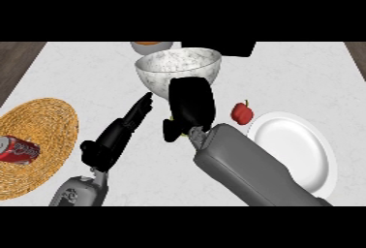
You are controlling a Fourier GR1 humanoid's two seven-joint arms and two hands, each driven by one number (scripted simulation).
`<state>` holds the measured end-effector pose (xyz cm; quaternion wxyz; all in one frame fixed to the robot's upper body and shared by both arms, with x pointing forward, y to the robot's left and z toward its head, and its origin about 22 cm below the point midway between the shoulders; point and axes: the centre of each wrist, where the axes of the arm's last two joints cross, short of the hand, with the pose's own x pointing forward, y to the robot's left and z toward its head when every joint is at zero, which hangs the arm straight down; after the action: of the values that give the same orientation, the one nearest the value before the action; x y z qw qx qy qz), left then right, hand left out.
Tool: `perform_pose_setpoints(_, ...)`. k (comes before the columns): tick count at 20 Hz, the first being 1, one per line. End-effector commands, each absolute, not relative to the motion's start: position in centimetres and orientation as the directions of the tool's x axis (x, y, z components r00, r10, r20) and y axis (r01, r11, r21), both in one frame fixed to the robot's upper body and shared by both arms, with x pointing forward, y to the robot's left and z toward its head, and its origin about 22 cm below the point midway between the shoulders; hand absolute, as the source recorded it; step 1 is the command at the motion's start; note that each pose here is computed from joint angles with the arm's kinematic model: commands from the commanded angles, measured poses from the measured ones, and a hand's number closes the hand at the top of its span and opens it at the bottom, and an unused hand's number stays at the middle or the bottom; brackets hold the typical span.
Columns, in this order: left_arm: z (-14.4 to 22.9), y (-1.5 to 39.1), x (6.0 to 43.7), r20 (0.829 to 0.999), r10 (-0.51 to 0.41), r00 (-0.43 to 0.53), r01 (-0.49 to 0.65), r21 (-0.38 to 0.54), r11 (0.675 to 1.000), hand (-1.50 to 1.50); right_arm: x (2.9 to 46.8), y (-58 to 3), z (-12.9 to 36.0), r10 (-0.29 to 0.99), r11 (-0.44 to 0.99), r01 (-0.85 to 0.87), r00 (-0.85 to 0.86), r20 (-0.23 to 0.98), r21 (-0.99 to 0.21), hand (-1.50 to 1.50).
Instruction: Pick the pear from the plate and place it in the bowl
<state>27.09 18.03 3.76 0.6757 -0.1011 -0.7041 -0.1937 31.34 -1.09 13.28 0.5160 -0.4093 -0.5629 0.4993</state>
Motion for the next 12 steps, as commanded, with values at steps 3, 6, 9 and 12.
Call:
perform_pose_setpoints(3,3.6,19.0,26.6,0.990,-0.121,-0.070,0.388,0.138,0.911,0.00,29.5,2.8,18.4,0.907,0.414,0.195,-0.173,0.384,-0.889,1.50)
perform_pose_setpoints(6,5.1,18.5,27.5,0.990,-0.121,-0.074,0.378,0.140,0.915,0.00,30.1,3.3,17.4,0.871,0.491,0.224,-0.144,0.469,-0.842,1.50)
perform_pose_setpoints(9,5.0,19.0,27.0,0.990,-0.125,-0.060,0.380,0.138,0.915,0.00,31.2,3.3,18.2,0.872,0.488,0.235,-0.100,0.479,-0.840,1.50)
perform_pose_setpoints(12,3.1,19.8,27.5,0.991,-0.124,-0.047,0.347,0.133,0.929,0.00,33.1,3.4,17.0,0.913,0.405,0.262,-0.059,0.405,-0.876,1.50)
